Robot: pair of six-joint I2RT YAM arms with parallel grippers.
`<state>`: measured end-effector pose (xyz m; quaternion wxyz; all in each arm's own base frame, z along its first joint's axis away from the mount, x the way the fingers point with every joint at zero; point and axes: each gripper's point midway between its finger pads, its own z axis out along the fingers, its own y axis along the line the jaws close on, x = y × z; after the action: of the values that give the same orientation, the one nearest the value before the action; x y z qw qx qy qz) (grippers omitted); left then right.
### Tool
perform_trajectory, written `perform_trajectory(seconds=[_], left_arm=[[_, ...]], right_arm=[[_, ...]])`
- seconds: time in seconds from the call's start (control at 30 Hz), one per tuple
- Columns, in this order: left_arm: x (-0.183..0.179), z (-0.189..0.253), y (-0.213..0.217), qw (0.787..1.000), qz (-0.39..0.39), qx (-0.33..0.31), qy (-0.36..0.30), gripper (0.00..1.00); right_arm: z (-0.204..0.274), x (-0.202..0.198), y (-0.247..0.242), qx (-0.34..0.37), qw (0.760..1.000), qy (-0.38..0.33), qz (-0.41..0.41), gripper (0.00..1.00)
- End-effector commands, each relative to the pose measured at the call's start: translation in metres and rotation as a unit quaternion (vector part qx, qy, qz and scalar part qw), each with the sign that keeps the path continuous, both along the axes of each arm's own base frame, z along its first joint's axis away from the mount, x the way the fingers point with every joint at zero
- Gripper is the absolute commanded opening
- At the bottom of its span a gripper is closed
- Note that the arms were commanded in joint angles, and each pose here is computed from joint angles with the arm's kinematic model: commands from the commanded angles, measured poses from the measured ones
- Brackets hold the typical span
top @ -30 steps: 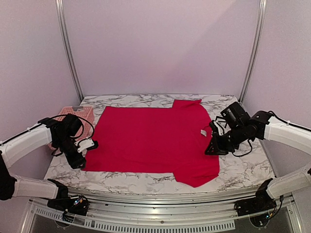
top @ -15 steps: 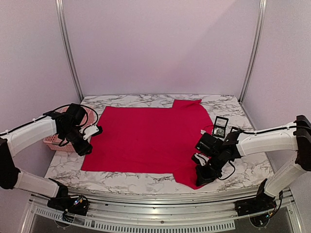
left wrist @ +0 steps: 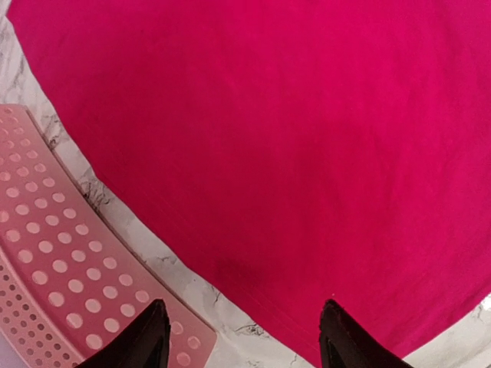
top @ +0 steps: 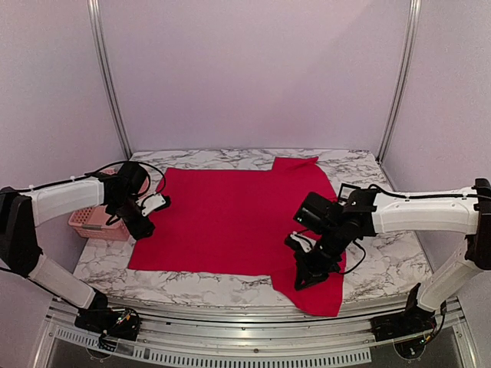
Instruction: Pin the brooch onto the clothing
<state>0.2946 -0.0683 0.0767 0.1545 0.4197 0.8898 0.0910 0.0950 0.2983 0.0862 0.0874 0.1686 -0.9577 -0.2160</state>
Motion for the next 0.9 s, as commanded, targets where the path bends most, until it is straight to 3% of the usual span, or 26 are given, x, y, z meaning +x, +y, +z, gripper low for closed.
perform_trajectory(seconds=[0.0,0.13,0.27,0.5,0.73,0.87], left_arm=[[0.017,-0.013,0.000,0.999,-0.012,0.035,-0.024,0.66],[0.009,-0.033,0.006,0.998,-0.019,0.067,-0.006,0.63],[-0.016,-0.051,0.009,0.994,-0.046,0.099,0.014,0.62],[-0.061,-0.070,0.023,0.985,-0.075,0.150,0.045,0.61],[-0.092,-0.072,0.037,0.982,-0.082,0.157,0.065,0.61],[-0.100,-0.066,0.038,0.984,-0.079,0.145,0.064,0.61]], right_arm=[[0.018,0.085,-0.020,0.002,0.994,-0.081,-0.070,0.00],[-0.003,0.146,-0.056,-0.026,0.980,-0.136,-0.141,0.00],[-0.033,0.172,-0.077,-0.059,0.972,-0.153,-0.169,0.00],[-0.089,0.142,-0.124,-0.155,0.963,-0.117,-0.185,0.00],[-0.088,0.109,-0.128,-0.123,0.967,-0.076,-0.211,0.00],[-0.070,0.111,-0.120,-0.094,0.968,-0.082,-0.219,0.00]])
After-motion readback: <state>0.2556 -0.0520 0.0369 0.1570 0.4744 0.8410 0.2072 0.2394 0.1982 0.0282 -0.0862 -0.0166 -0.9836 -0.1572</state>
